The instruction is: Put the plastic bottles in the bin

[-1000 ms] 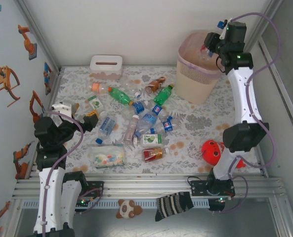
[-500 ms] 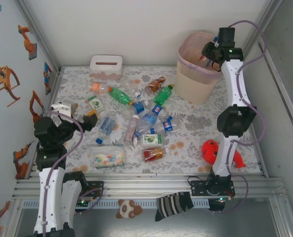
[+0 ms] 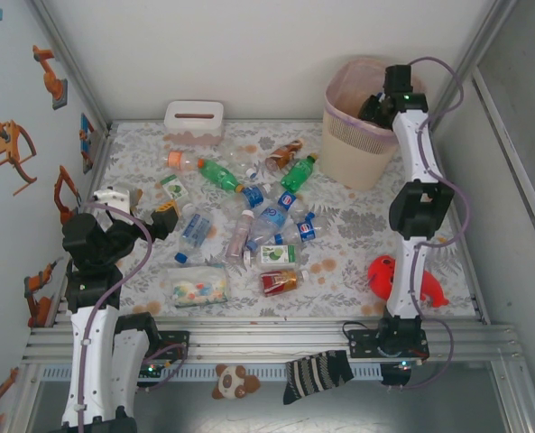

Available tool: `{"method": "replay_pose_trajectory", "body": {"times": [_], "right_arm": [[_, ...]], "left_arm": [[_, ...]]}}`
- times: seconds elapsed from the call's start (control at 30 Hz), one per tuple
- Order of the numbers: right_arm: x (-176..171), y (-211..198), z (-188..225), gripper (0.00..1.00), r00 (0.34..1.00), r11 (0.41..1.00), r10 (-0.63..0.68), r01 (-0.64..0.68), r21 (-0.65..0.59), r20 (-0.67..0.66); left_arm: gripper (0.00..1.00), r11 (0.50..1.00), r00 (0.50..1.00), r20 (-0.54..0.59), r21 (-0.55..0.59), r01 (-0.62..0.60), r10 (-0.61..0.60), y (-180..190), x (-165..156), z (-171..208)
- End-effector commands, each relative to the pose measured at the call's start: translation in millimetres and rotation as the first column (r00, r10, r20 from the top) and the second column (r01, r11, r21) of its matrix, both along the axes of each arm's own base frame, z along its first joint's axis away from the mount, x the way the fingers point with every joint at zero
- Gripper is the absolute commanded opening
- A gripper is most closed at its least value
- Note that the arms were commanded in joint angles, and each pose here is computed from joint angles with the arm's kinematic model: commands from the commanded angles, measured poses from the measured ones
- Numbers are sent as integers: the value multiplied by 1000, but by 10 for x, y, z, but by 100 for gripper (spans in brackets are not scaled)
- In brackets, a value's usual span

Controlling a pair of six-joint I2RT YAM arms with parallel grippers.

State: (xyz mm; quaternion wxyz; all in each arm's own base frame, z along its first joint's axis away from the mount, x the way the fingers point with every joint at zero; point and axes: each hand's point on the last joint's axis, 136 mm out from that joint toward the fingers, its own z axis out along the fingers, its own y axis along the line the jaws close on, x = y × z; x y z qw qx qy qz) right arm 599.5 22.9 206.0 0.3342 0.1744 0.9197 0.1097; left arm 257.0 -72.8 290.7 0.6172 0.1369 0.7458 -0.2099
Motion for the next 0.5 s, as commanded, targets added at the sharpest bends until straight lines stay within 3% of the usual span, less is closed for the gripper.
{"method": "replay_pose_trajectory", "body": {"times": [0.0, 0.23, 0.47], "right_arm": [[31, 0, -149, 32, 999, 1000, -5, 6, 20, -32], [26, 5, -513, 34, 994, 1000, 0, 3, 20, -107], [30, -18, -508, 48, 994, 1000, -9, 10, 9, -106]], "left_arm": [[96, 1000, 999, 47, 16, -3, 2, 7, -38, 164], [96, 1000, 999, 49, 18, -3, 2, 7, -44, 170], [96, 1000, 999, 50, 18, -4, 3, 10, -47, 172]]}}
